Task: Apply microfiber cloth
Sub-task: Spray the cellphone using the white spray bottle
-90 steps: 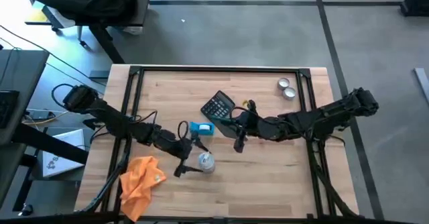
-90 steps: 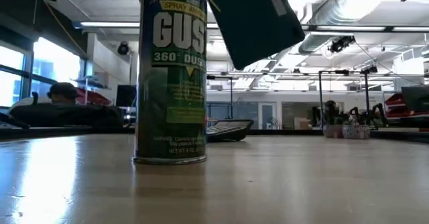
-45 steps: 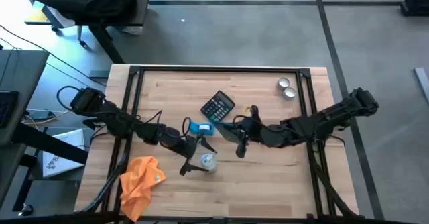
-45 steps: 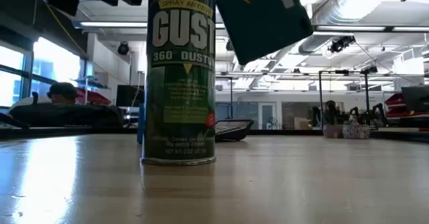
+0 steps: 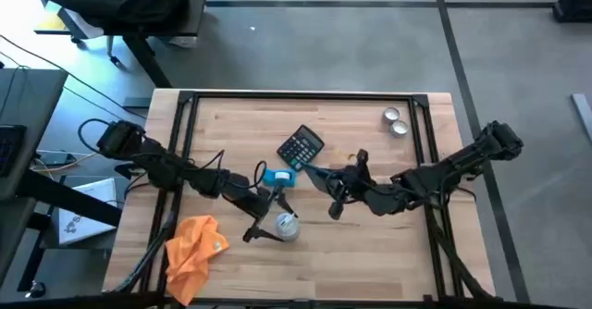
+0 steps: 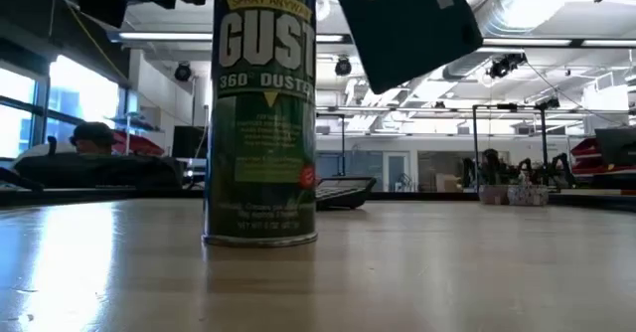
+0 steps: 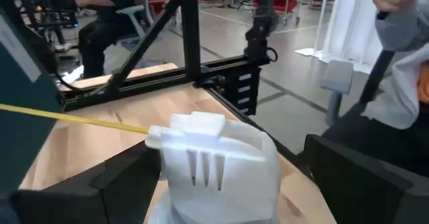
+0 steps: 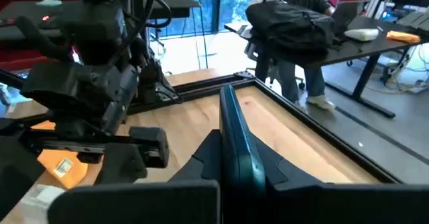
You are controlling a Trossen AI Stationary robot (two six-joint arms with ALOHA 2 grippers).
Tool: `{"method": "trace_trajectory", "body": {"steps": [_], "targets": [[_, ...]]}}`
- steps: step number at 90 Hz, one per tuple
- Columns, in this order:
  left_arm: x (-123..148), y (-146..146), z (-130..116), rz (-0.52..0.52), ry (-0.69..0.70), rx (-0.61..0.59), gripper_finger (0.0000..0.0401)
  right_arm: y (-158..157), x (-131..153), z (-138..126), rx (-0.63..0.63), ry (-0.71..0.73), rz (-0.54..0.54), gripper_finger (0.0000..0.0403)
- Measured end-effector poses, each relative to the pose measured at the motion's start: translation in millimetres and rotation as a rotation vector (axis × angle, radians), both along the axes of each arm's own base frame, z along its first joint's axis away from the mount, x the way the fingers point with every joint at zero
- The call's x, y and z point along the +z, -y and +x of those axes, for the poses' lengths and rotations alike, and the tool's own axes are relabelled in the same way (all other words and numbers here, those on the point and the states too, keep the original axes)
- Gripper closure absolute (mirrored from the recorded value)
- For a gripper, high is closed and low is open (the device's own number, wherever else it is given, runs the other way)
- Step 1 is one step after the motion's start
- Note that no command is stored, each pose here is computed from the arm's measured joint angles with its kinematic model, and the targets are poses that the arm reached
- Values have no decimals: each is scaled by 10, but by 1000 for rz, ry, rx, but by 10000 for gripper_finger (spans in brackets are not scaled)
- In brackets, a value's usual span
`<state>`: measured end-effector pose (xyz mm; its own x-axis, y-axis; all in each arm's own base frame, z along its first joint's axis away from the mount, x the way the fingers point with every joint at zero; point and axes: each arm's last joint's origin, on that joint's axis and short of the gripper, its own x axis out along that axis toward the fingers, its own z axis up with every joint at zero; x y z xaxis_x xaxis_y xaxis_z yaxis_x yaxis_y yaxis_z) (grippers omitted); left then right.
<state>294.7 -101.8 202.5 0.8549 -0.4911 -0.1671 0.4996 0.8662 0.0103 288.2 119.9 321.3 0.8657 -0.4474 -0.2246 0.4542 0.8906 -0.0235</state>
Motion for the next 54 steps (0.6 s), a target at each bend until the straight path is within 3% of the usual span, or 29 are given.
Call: {"method": "trace_trajectory", "body": {"steps": [54], "targets": [[-63, -57, 60, -6, -1, 31, 164, -1, -6, -2, 6, -9, -7, 402]]}}
